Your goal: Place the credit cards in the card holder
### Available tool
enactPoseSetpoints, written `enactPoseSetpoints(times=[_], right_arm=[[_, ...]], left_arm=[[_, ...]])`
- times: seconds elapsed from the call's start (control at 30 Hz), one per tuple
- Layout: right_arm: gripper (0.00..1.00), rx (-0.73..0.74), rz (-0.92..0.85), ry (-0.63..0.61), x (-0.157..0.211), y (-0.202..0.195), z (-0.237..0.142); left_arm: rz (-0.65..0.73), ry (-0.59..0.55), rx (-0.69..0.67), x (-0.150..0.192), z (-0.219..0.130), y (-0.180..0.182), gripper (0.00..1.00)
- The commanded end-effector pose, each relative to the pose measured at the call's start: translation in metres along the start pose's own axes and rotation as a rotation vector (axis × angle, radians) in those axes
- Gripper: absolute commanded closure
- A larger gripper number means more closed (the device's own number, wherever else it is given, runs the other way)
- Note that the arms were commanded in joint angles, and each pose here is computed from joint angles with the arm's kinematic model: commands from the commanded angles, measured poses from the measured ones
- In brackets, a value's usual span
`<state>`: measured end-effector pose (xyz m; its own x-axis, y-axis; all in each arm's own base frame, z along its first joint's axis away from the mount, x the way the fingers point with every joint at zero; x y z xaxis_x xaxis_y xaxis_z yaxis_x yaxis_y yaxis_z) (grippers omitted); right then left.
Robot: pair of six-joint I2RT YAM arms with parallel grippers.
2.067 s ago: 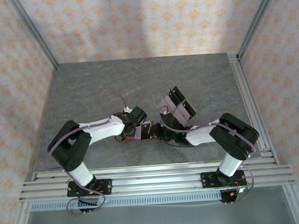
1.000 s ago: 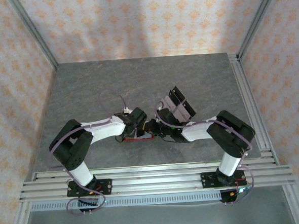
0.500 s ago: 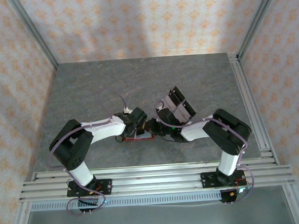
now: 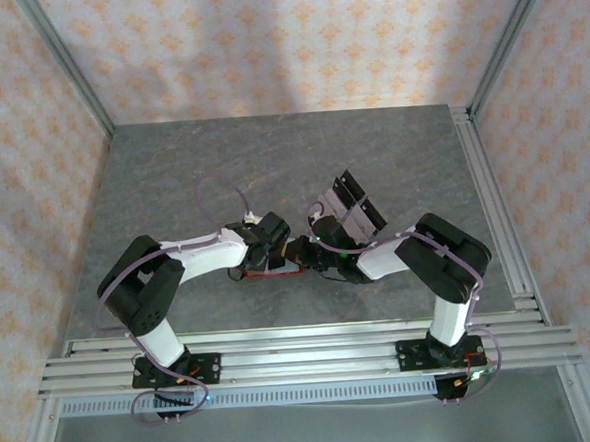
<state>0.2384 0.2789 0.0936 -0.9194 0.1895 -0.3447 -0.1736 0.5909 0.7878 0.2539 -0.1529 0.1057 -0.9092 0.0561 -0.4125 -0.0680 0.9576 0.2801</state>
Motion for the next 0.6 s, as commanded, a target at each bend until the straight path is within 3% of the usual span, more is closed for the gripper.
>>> enactPoseSetpoints(times=[0.0, 0.57], right_arm=[[1.00, -0.008, 0.013, 0.014, 0.0053, -0.0080, 0.0004], [1.00, -0.017, 0.051, -0.004, 0.0046, -0.0123, 0.0088]], left_arm=[[0.020, 0.034, -0.052, 0.0094, 0.0065, 0.0027, 0.60], [0.018, 0.037, -0.051, 0.0085, 0.0066, 0.0016, 0.60]])
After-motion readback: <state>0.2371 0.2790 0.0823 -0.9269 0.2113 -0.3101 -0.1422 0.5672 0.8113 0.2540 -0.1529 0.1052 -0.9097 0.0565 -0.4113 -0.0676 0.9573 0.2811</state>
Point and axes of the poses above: each hand's point on the last joint's axis, 136 mm out from that joint toward the fingers, its own z axis out along the fingers, its own y axis along the line the jaws close on, x = y × z, the point moved 9 cm from there along -z, back along the fingers, and after that the axes turned 8 degrees about -z, right-handed, at the moved point
